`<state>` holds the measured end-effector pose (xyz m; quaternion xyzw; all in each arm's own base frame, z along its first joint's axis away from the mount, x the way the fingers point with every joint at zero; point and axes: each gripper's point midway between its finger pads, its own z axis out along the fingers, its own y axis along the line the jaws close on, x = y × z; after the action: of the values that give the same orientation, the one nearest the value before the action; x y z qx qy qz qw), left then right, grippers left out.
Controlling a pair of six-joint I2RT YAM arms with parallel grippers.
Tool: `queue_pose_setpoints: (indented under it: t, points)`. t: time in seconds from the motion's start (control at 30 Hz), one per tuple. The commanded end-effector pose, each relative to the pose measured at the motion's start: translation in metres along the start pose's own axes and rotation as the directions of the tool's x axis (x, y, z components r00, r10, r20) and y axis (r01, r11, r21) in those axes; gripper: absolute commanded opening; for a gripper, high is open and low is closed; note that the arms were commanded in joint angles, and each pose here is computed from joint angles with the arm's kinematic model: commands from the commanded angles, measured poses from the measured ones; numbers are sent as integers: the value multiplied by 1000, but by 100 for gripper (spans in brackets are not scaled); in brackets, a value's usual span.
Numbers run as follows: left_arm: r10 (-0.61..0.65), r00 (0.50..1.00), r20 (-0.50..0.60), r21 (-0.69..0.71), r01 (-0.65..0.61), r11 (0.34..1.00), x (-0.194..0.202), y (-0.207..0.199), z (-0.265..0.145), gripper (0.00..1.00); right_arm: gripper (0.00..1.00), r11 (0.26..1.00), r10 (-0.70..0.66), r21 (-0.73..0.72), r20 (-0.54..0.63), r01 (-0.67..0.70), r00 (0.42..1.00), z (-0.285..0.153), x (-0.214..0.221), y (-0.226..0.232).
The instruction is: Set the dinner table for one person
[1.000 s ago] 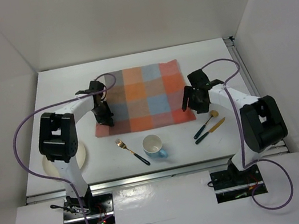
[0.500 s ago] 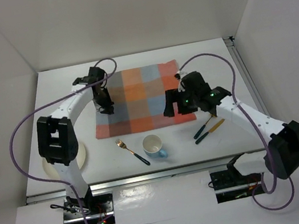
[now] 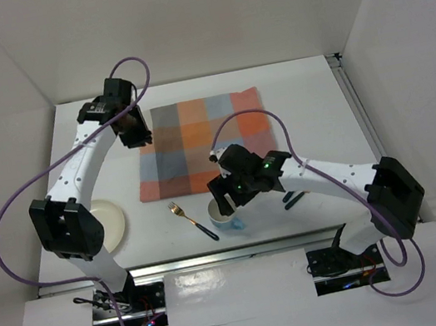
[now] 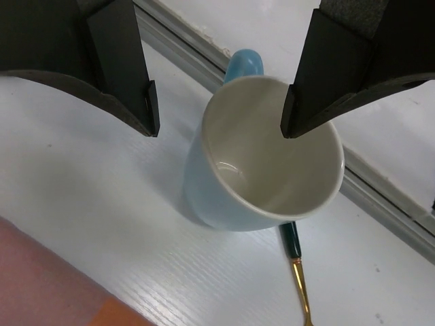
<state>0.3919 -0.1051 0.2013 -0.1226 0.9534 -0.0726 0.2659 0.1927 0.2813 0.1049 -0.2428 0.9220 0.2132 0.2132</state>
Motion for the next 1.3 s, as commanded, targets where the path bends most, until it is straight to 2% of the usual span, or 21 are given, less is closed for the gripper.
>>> queue_pose_setpoints:
  t: [0.0, 0.13, 0.17, 0.2, 0.27, 0.3, 0.33, 0.37, 0.47, 0.57, 0.63, 0.67, 0.7, 0.77, 0.8, 0.87, 0.93, 0.97, 1.03, 1.07, 1.27]
  points:
    - [4, 1000, 18, -19, -4, 1000, -1, 9, -13, 37, 84, 999, -32, 44, 49, 29, 998, 5, -18, 2]
    - [-13, 1000, 12, -14, 13, 1000, 2, 12, -15, 37, 69, 999, -17, 36, 76, 15, 997, 12, -25, 7]
    - [-13, 1000, 12, -14, 13, 1000, 2, 12, -15, 37, 62, 999, -6, 39, 67, 4, 998, 15, -23, 6]
    - [-13, 1000, 14, -13, 13, 1000, 4, 13, -18, 37, 48, 999, 3, 43, 59, -6, 998, 18, -21, 6]
    - [-14, 1000, 24, -8, 14, 1000, 3, 13, -19, 37, 29, 998, -5, 58, 71, 0, 997, 17, -28, 8]
    - [-14, 1000, 24, -8, 14, 1000, 3, 13, -19, 37, 11, 996, 11, 85, 55, -16, 998, 17, -26, 4]
    - [-23, 999, 37, -13, 24, 1000, 2, 14, -23, 37, 2, 991, 18, 135, 70, -28, 997, 13, -30, -4]
    - [-23, 999, 41, -21, 24, 999, 1, 15, -23, 36, 0, 987, 17, 157, 84, -30, 996, 9, -39, -4]
    - [-37, 994, 104, -14, 38, 999, 0, 20, -38, 36, 0, 967, 30, 251, 96, -54, 995, -6, -51, -18]
    - [-54, 986, 155, -41, 61, 997, -2, 29, -50, 37, 0, 950, 59, 292, 178, -109, 982, -29, -92, -34]
    - [-63, 988, 143, -47, 70, 996, 7, 33, -49, 37, 0, 936, 94, 314, 220, -162, 971, -41, -123, -47]
    - [-64, 987, 149, -43, 71, 997, 8, 33, -49, 37, 0, 908, 122, 361, 255, -211, 959, -48, -140, -73]
    - [-64, 987, 149, -43, 71, 997, 9, 34, -50, 37, 0, 903, 137, 352, 312, -249, 940, -60, -167, -78]
    - [-63, 990, 126, -29, 67, 997, 15, 32, -47, 37, 0, 871, 183, 390, 308, -300, 934, -49, -185, -108]
    - [-62, 991, 118, -34, 67, 997, 18, 33, -45, 37, 0, 855, 195, 385, 382, -347, 903, -65, -217, -128]
    - [-73, 994, 85, -21, 75, 997, 26, 31, -42, 37, 0, 829, 225, 410, 377, -380, 898, -45, -232, -155]
    - [-72, 994, 76, -25, 74, 997, 29, 33, -40, 37, 0, 810, 236, 397, 452, -431, 860, -56, -266, -179]
    - [-72, 995, 72, -17, 74, 997, 30, 31, -40, 37, 0, 794, 243, 425, 433, -435, 868, -36, -268, -197]
    - [-72, 995, 69, -19, 74, 997, 32, 32, -44, 37, 0, 787, 238, 408, 493, -464, 837, -47, -295, -226]
    - [-74, 993, 88, 3, 74, 997, 30, 30, -53, 37, 0, 783, 254, 404, 486, -473, 836, -29, -297, -242]
    - [-84, 992, 97, 9, 84, 996, 41, 36, -59, 37, 0, 774, 256, 376, 551, -510, 794, -21, -318, -294]
